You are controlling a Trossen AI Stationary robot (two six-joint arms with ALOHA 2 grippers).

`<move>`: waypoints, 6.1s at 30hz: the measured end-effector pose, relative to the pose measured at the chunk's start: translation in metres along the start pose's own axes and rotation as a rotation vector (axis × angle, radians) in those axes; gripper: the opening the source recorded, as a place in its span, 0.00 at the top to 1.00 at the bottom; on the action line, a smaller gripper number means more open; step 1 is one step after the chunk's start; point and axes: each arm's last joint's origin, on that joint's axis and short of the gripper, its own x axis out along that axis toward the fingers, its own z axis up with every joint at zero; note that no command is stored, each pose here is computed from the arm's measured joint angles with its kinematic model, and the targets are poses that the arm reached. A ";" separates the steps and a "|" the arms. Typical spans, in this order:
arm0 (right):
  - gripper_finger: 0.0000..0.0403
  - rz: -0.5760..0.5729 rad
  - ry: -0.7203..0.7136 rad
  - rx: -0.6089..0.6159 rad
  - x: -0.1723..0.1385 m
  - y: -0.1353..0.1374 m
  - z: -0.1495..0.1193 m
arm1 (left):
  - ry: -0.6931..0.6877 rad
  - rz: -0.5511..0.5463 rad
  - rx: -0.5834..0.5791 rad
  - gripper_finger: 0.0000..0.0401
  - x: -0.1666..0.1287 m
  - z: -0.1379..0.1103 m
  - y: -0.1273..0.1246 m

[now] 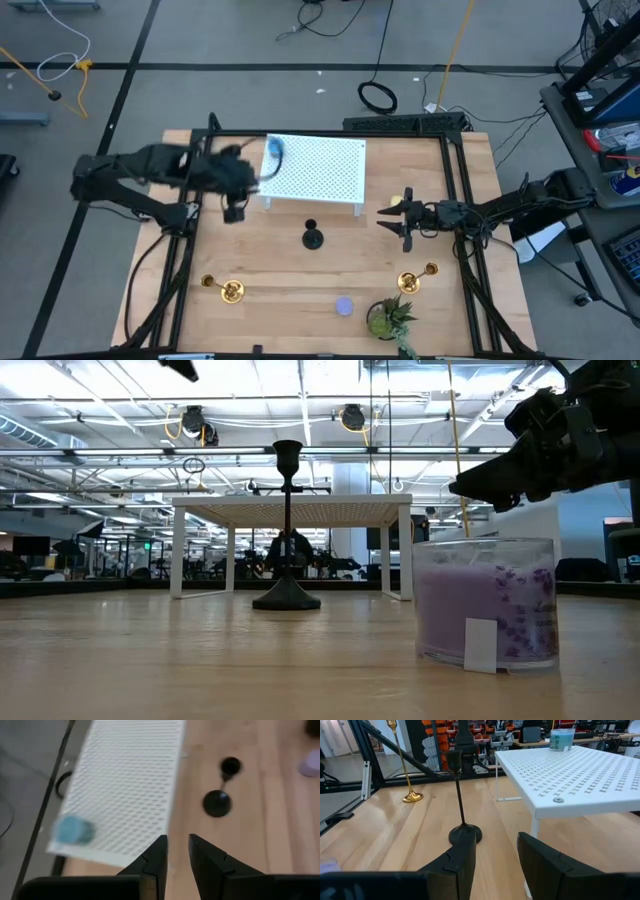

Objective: Pick & Place candle stick holders
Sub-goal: Put the yellow scented candle on the shelf

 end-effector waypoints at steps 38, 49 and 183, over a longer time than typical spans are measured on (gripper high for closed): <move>0.80 -0.370 0.747 0.084 -0.011 -0.041 0.003 | -0.216 -0.066 0.081 0.79 0.090 -0.087 -0.047; 0.91 -0.309 0.712 -0.062 -0.011 -0.042 -0.006 | -0.216 -0.071 0.100 0.79 0.090 -0.087 -0.048; 0.93 -0.050 0.478 -0.283 0.202 -0.153 0.161 | -0.286 -0.079 -0.023 0.79 0.060 -0.097 -0.036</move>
